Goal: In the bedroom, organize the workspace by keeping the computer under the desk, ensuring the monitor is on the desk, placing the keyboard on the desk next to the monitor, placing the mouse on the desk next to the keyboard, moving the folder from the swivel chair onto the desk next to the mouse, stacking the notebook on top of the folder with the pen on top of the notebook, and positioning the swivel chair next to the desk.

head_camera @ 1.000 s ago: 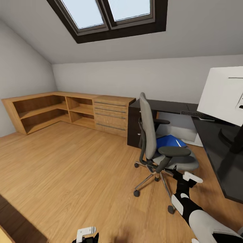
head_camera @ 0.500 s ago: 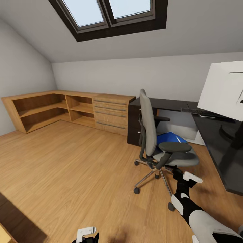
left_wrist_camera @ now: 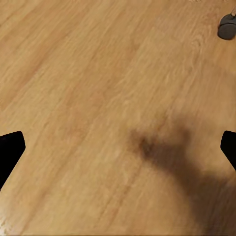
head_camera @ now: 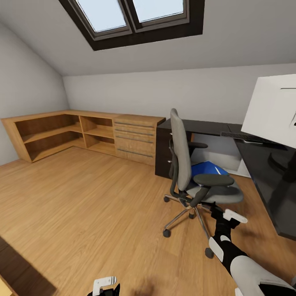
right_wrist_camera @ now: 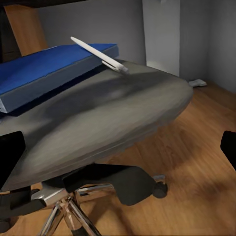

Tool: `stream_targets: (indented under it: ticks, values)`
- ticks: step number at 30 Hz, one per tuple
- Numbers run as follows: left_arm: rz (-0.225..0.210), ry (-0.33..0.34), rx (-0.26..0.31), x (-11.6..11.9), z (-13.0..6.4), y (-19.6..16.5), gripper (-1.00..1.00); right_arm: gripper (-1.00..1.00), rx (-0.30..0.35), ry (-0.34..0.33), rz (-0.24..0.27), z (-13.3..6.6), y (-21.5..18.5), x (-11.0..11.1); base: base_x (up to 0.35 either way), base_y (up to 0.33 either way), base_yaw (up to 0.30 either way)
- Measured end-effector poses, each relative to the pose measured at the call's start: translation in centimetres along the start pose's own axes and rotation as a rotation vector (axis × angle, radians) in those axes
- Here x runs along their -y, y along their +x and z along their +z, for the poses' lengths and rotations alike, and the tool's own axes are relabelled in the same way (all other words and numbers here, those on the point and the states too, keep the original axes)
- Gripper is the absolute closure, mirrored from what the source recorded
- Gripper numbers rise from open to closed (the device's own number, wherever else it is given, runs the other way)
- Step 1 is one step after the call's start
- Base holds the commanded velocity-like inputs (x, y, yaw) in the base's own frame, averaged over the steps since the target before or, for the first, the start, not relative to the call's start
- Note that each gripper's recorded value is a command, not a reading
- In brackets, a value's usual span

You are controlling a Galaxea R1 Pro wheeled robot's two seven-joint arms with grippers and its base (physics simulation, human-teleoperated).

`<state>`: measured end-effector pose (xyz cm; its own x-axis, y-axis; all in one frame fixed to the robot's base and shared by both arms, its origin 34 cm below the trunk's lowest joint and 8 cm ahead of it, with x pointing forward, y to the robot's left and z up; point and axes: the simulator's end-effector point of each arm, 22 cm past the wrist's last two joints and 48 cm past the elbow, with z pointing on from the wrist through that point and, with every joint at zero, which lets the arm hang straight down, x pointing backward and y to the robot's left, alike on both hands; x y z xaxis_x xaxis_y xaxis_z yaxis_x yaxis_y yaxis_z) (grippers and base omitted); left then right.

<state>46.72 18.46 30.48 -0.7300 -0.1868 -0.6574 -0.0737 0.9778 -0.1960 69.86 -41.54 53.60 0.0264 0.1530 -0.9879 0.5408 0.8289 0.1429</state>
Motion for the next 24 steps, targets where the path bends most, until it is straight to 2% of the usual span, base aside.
stream_targets:
  ticks: [4,13,19,24]
  values:
    - [0.0,0.0,0.0,0.0,0.0,0.0,-1.0,-1.0,0.001,0.001,0.001,0.03,-0.05,0.03,0.2,0.0,0.0]
    - [0.001,0.0,0.0,0.0,0.0,0.01,-1.0,-1.0,-0.001,0.004,0.003,0.0,0.03,0.04,0.068,0.0,0.0]
    - [0.0,0.001,0.0,0.0,0.0,0.0,-1.0,-1.0,-0.003,0.016,0.012,-0.03,0.09,0.38,0.229,0.0,0.0]
    - [0.001,0.0,0.0,0.0,0.01,0.02,-1.0,-1.0,0.0,0.006,0.004,0.02,0.02,0.14,0.048,0.0,0.0]
